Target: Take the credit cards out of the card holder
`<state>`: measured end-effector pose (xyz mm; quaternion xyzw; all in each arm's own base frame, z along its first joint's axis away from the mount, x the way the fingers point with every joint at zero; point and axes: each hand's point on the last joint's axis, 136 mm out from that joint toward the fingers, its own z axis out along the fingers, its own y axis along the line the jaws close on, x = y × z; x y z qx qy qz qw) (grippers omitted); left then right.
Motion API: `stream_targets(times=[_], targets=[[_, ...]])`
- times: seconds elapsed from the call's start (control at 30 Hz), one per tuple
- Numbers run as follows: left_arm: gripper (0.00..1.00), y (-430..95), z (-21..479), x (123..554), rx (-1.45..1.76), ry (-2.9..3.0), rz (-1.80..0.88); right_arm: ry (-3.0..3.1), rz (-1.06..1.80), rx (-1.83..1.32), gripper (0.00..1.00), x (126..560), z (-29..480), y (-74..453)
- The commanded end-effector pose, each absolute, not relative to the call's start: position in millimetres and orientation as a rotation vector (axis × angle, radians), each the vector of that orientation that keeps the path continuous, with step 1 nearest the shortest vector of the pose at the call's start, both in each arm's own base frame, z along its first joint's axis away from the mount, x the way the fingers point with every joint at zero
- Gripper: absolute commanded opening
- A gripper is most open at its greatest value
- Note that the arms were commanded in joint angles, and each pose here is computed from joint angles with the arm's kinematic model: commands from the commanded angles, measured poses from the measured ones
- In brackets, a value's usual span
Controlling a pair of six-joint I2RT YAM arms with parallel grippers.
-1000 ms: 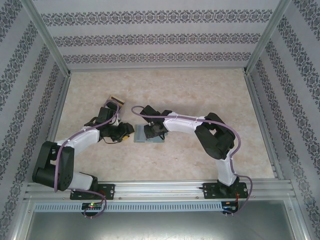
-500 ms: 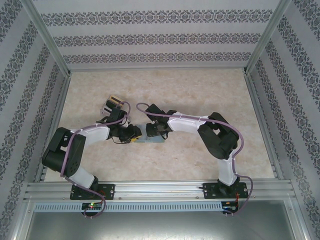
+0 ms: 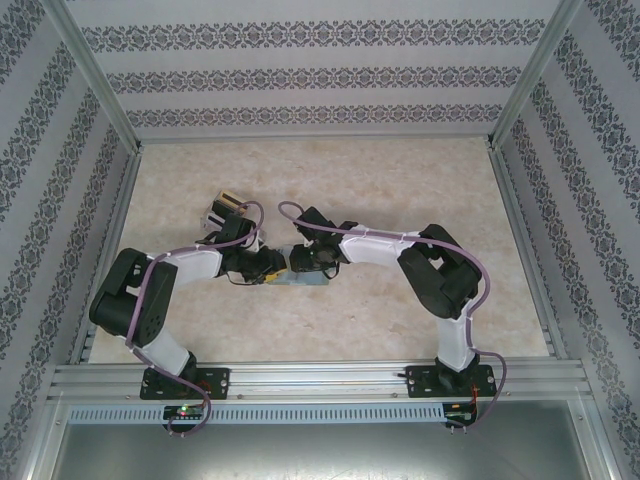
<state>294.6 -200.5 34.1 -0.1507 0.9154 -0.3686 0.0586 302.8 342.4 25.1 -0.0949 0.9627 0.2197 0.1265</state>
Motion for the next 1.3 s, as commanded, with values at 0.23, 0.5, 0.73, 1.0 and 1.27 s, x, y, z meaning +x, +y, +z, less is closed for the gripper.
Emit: stream_targets(times=[0.23, 0.5, 0.73, 1.0, 1.27], targets=[[0.28, -227, 45, 299, -0.345, 2.692, -1.322, 2.728, 0.795, -0.104, 0.46, 292, 78, 315], [0.37, -263, 73, 301, -0.227, 2.622, -1.431, 2.634, 0.603, -0.015, 0.46, 297, 92, 266], [0.41, -282, 75, 306, -0.163, 2.667, -1.379, 2.565, 0.527, 0.065, 0.47, 301, 103, 239], [0.4, -286, 94, 310, -0.108, 2.632, -1.396, 2.539, 0.499, 0.044, 0.47, 308, 114, 237], [0.36, -236, 140, 313, -0.152, 2.606, -0.982, 2.532, 0.56, -0.001, 0.46, 317, 118, 256]])
